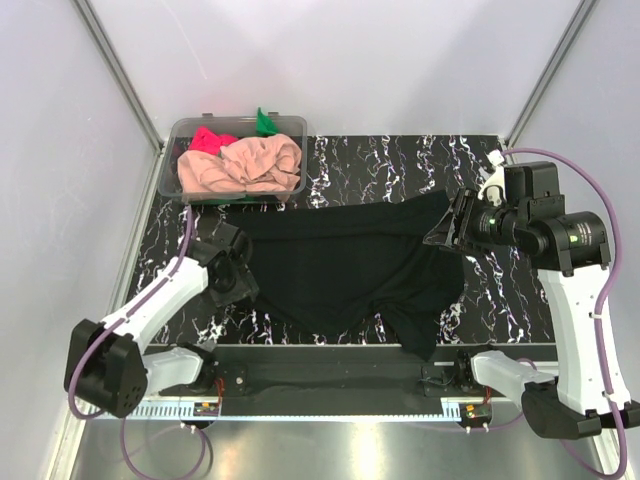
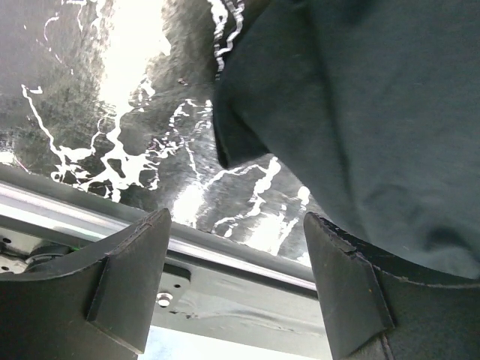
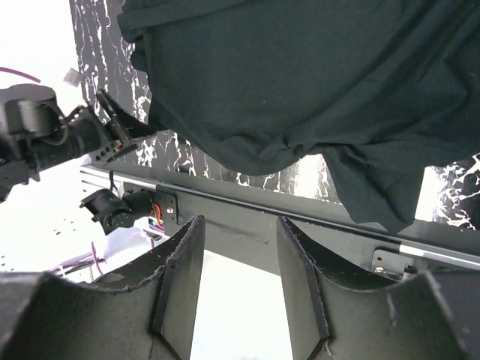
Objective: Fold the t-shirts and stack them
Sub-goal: Fold the tshirt
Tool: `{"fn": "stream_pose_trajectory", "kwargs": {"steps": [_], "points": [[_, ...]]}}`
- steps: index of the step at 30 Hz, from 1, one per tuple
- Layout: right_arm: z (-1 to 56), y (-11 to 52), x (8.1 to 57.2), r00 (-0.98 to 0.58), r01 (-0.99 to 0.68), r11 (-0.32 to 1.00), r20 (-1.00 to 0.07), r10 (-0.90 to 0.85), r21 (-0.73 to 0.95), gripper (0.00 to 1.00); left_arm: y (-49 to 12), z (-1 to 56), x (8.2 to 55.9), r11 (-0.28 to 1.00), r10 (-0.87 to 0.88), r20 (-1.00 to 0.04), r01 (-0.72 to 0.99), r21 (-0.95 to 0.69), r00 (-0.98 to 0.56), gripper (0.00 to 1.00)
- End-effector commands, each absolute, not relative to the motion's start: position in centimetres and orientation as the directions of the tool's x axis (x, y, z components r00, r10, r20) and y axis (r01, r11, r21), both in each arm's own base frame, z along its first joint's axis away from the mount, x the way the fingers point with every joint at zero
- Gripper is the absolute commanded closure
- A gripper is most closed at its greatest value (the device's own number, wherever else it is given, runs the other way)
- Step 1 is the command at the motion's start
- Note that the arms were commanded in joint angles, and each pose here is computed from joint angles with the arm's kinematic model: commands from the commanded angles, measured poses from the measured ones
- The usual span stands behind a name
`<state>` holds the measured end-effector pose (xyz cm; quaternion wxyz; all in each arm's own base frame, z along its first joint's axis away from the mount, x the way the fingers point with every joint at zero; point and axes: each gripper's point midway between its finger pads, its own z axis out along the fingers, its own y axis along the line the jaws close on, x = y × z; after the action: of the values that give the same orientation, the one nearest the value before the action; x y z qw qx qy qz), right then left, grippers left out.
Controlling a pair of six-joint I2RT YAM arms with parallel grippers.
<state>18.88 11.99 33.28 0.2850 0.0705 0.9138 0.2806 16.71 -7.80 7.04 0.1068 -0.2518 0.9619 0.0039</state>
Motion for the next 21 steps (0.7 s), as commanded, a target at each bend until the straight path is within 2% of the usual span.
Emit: {"fn": "stream_pose_trajectory", "kwargs": {"steps": [1,11,21], "points": [[31.8,11.5,13.0,-0.921,0.073,0.841,-0.286,0.263,0.536,0.50,-8.1,6.3,18.1,0.868,-0.494,-0.225,-0.492,-0.070,-0.839,0.23],[32.3,11.9,12.5,-0.923,0.079,0.824,-0.272,0.274,0.560,0.50,-7.7,3.9,20.0,0.850,-0.522,-0.213,-0.524,-0.052,-0.826,0.24],[31.1,11.5,13.5,-0.934,0.082,0.851,-0.258,0.248,0.519,0.50,-5.7,4.1,18.9,0.834,-0.544,-0.220,-0.551,-0.036,-0.809,0.26]]}}
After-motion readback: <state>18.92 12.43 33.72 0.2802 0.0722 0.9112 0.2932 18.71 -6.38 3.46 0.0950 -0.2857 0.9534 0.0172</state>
